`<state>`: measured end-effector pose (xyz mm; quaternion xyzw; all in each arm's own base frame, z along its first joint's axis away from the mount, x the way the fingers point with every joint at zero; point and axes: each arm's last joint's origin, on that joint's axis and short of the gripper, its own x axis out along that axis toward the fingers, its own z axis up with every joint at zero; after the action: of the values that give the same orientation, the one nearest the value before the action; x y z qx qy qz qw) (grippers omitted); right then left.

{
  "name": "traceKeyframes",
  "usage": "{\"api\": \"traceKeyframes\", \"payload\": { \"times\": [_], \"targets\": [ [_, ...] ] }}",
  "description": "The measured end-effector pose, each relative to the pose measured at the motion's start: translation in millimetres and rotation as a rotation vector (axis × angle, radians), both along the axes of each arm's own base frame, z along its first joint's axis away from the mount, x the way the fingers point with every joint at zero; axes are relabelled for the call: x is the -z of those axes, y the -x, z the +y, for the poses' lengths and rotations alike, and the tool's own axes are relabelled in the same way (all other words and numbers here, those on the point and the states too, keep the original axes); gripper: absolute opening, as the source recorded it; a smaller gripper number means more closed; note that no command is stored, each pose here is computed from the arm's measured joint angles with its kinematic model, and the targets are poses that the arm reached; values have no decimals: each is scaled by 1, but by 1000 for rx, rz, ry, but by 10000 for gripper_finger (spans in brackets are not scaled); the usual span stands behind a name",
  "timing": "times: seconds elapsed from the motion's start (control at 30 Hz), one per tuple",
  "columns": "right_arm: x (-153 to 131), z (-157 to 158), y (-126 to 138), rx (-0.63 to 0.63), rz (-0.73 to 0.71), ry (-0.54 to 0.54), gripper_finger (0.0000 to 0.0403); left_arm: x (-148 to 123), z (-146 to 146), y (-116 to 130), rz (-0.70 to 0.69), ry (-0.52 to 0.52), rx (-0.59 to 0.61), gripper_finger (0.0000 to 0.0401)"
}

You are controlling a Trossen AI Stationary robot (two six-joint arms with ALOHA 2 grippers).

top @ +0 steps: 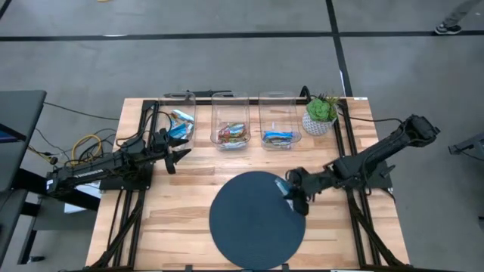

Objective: Pick and place Granola Bars by type
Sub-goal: Put the blue granola bar into the right transparent bin

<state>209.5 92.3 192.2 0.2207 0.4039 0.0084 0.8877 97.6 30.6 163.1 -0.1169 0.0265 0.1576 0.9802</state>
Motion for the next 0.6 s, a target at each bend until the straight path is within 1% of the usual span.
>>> {"api": "traceKeyframes", "payload": {
  "times": [0.2,0.33,0.4,0.6],
  "targets": [
    [-17,-21,-18,6,-207,37,48,0,0,0,-3,-1,0,211],
    [-26,-37,-29,-12,-323,44,48,0,0,0,-4,2,0,211],
    [-31,-44,-33,-12,-357,58,48,0,0,0,-4,-1,0,211],
    [-55,-73,-45,-5,-447,178,48,0,0,0,-4,0,0,211]
  ]
}}
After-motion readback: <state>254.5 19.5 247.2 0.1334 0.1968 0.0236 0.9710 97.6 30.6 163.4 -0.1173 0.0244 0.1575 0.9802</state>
